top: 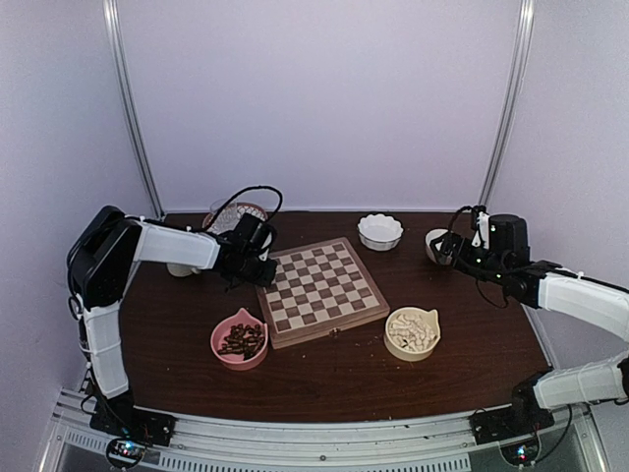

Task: Set up the chess pieces on the board
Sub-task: Place the pawn on a7, then pick up the bishop from the storage box.

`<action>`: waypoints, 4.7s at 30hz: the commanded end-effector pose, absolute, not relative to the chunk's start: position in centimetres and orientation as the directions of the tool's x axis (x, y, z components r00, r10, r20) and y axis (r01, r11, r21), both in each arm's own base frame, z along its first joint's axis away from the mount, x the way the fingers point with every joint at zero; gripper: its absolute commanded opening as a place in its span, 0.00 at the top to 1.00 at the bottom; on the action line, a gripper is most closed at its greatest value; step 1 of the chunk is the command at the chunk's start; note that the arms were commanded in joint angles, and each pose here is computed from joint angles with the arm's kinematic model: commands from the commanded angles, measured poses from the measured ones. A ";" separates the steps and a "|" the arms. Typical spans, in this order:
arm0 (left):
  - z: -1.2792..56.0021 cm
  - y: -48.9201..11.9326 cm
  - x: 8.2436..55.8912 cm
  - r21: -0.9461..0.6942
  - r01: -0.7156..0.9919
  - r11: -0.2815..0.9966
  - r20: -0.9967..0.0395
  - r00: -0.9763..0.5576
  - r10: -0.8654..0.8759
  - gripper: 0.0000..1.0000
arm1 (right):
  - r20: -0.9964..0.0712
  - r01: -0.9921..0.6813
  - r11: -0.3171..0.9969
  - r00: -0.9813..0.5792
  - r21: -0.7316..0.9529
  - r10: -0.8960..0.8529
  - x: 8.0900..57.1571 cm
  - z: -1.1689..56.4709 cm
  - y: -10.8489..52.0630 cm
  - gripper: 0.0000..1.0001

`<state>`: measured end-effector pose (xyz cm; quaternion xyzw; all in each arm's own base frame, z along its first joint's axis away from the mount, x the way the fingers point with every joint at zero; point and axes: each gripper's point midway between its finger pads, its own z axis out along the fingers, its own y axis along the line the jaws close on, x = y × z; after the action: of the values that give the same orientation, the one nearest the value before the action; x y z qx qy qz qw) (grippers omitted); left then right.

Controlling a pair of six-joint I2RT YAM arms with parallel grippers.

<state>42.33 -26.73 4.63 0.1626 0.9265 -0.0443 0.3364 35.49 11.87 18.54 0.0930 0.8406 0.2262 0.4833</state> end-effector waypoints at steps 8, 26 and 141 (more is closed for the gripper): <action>3.2 -25.7 43.7 0.006 0.286 0.958 -0.612 -0.757 0.229 0.78 | -0.790 -0.067 0.887 -0.490 0.457 0.370 35.5 19.5 11.7 0.02; 3.1 -27.1 43.2 -0.065 0.337 0.939 -0.607 -0.761 0.231 0.80 | -0.791 -0.069 0.887 -0.488 0.456 0.368 35.5 19.6 11.7 0.02; 5.2 -21.3 21.3 -0.214 0.528 0.822 -0.501 -0.782 0.372 0.56 | -0.786 -0.154 0.870 -0.522 0.469 0.331 35.2 20.3 14.1 0.03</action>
<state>21.38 -21.52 5.59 0.2458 0.9236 -0.1823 0.2307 34.94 13.67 18.81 0.0596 0.8452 0.2411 0.4732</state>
